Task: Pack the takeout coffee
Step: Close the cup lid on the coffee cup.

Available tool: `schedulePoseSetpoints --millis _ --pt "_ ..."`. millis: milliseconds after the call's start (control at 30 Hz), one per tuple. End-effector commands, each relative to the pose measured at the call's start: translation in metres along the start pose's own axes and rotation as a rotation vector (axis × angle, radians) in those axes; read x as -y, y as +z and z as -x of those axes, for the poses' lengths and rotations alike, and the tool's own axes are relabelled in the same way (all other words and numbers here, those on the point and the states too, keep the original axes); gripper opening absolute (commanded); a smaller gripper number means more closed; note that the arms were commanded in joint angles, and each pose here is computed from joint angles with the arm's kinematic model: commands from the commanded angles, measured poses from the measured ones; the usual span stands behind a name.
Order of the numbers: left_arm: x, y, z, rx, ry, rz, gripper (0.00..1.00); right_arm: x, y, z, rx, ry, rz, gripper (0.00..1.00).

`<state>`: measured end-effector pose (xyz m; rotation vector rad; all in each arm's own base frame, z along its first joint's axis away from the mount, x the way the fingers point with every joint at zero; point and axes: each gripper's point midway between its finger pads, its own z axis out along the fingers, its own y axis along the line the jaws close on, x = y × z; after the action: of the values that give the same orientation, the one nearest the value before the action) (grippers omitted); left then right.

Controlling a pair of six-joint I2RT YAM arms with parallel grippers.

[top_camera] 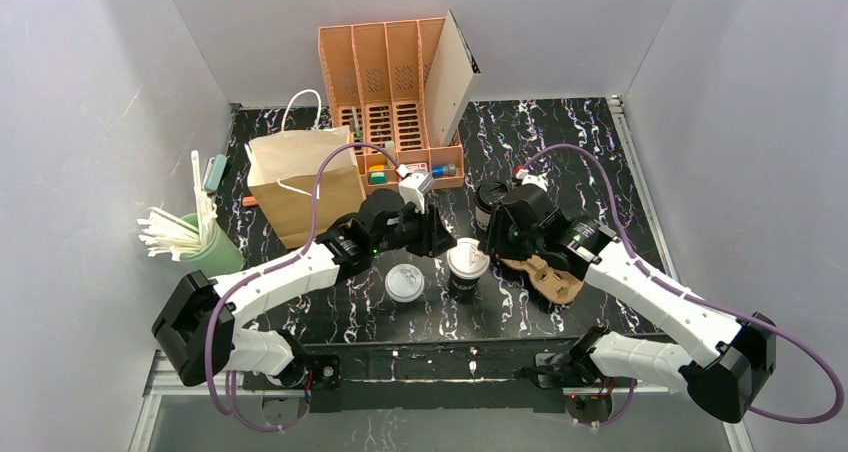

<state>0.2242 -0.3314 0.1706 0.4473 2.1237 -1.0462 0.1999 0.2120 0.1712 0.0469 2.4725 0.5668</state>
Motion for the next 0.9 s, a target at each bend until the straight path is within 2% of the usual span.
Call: schedulePoseSetpoints --millis 0,467,867 --pt "0.001 0.000 -0.005 -0.055 -0.018 0.037 0.36 -0.003 0.006 -0.001 -0.001 0.073 0.006 0.45" --pt "-0.004 0.010 -0.021 -0.114 -0.011 0.088 0.37 0.007 0.019 -0.006 -0.016 0.071 -0.052 0.42" --pt "-0.007 0.014 -0.022 -0.119 -0.010 0.101 0.36 0.010 0.029 -0.017 -0.062 0.057 -0.059 0.42"
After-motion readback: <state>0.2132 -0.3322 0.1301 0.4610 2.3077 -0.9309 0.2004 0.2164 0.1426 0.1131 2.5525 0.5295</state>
